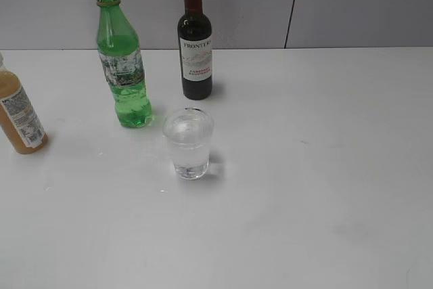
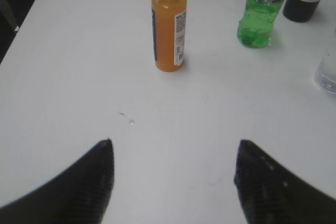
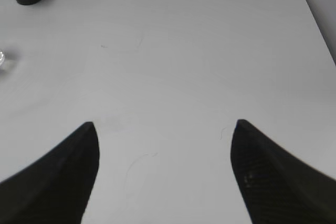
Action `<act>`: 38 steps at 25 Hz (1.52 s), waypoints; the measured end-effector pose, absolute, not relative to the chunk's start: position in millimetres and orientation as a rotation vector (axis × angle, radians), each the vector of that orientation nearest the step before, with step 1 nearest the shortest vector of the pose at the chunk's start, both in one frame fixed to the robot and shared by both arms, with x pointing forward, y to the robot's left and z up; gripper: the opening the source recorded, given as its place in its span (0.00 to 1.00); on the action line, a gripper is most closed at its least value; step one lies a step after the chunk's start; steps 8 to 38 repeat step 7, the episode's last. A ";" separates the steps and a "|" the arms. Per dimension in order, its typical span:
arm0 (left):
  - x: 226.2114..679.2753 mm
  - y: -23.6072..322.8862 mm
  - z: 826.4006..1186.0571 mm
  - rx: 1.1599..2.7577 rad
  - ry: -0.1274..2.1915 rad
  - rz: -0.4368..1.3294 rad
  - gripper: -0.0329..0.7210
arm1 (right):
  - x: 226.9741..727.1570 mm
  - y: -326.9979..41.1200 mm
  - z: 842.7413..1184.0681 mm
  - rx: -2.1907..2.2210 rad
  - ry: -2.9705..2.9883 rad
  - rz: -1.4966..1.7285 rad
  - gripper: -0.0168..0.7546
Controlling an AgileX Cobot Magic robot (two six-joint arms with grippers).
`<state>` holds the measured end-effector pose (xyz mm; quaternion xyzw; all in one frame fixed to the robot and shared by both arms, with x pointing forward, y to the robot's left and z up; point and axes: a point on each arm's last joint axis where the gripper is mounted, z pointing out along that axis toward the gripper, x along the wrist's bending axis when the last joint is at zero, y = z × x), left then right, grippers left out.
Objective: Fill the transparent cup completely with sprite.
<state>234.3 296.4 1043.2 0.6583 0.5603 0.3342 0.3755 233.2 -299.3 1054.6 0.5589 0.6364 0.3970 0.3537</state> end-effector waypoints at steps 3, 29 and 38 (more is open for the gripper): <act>234.3 296.4 1043.2 1.685 1.434 0.855 0.78 | 233.2 -299.3 1054.6 1.445 1.645 1.027 0.79; 234.3 296.3 1043.2 1.684 1.434 0.854 0.78 | 233.2 -299.3 1054.6 1.445 1.645 1.027 0.79; 234.3 296.3 1043.2 1.684 1.434 0.854 0.78 | 233.2 -299.3 1054.6 1.445 1.645 1.027 0.79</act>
